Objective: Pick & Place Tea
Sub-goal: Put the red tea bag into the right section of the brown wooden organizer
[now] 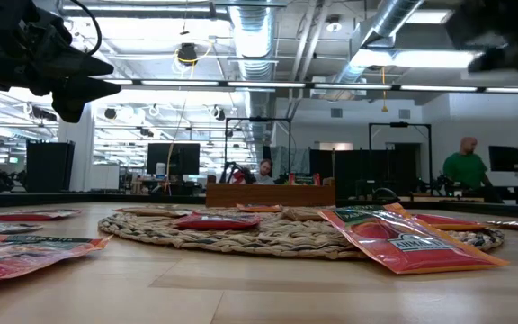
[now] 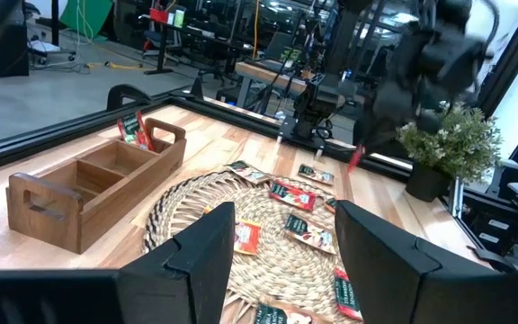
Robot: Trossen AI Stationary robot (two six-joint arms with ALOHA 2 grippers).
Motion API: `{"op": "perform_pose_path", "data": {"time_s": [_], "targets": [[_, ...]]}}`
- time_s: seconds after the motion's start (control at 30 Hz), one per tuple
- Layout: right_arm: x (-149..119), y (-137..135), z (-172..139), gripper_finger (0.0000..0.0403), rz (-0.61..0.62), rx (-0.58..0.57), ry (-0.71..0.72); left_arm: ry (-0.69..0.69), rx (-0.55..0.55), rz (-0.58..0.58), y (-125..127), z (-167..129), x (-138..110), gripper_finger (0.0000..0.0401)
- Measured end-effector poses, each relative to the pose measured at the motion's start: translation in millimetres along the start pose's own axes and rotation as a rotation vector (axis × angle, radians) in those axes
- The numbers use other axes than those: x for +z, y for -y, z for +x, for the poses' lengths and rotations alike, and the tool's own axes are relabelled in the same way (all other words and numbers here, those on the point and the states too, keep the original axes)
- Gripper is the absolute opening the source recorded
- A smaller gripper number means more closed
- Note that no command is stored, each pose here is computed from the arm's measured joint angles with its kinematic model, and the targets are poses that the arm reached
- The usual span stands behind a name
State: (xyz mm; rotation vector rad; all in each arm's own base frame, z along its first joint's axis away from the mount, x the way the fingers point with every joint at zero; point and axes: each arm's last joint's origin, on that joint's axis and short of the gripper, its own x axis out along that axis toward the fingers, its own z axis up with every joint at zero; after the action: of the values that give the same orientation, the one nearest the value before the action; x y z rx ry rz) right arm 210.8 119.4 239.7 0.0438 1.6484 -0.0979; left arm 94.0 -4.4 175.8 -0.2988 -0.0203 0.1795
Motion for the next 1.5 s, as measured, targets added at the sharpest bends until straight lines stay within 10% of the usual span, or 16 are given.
{"op": "perform_pose_path", "data": {"time_s": [0.57, 1.5], "targets": [[30, 58, -91, 0.0000, 0.013, -0.259, 0.246, -0.002, -0.013, -0.004, 0, 0, 0, 0.0185], [103, 195, -85, 0.0000, -0.222, -0.477, 0.372, -0.003, -0.018, -0.004, 1, 0, 0, 0.0185]]}}
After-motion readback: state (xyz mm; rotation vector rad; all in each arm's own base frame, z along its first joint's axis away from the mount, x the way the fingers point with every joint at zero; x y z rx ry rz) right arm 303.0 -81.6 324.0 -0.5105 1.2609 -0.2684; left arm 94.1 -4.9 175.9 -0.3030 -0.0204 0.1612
